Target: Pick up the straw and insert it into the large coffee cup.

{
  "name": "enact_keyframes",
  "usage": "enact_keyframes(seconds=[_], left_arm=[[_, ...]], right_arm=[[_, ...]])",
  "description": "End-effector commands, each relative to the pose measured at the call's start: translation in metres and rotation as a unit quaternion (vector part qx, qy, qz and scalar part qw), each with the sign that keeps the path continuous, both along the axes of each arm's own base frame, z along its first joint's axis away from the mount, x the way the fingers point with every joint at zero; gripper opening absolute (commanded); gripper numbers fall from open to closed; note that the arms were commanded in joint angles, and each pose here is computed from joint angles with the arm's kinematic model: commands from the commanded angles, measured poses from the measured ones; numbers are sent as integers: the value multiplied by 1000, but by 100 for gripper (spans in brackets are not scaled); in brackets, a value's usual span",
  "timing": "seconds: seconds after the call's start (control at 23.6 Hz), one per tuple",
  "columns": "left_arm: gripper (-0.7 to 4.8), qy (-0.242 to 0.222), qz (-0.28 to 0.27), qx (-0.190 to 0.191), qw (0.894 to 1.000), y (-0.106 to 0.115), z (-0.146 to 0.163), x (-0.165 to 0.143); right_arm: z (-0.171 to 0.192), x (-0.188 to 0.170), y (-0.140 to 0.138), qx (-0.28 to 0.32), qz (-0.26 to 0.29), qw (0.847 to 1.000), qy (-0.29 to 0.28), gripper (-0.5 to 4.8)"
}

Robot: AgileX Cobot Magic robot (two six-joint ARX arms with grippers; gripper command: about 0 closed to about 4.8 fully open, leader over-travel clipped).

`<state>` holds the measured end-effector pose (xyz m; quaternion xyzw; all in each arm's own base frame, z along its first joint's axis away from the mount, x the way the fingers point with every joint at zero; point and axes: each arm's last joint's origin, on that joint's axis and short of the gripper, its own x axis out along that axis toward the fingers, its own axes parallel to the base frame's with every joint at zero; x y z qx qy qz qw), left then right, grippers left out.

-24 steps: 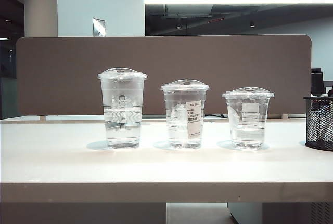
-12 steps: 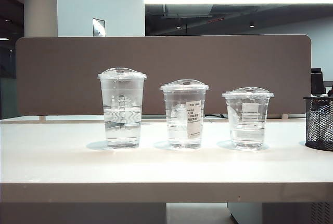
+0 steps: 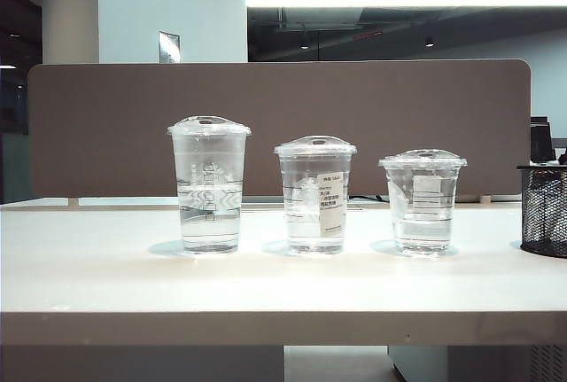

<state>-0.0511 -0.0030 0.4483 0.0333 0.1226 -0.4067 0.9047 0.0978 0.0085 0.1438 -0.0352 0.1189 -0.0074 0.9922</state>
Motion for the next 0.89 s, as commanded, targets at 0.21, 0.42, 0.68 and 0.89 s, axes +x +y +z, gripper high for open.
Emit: enact_keyframes(seconds=[0.21, 0.42, 0.68, 0.89], left_arm=[[-3, 1, 73, 56, 996, 5, -7, -8], [-3, 8, 134, 49, 990, 8, -10, -13], [-3, 9, 134, 49, 990, 8, -10, -13], [-3, 9, 134, 49, 990, 8, -10, -13]], right_arm=[[-1, 0, 0, 2, -3, 1000, -2, -5], [-1, 0, 0, 2, -3, 1000, -2, -5], [-1, 0, 0, 2, -3, 1000, -2, -5], [-1, 0, 0, 2, -3, 1000, -2, -5]])
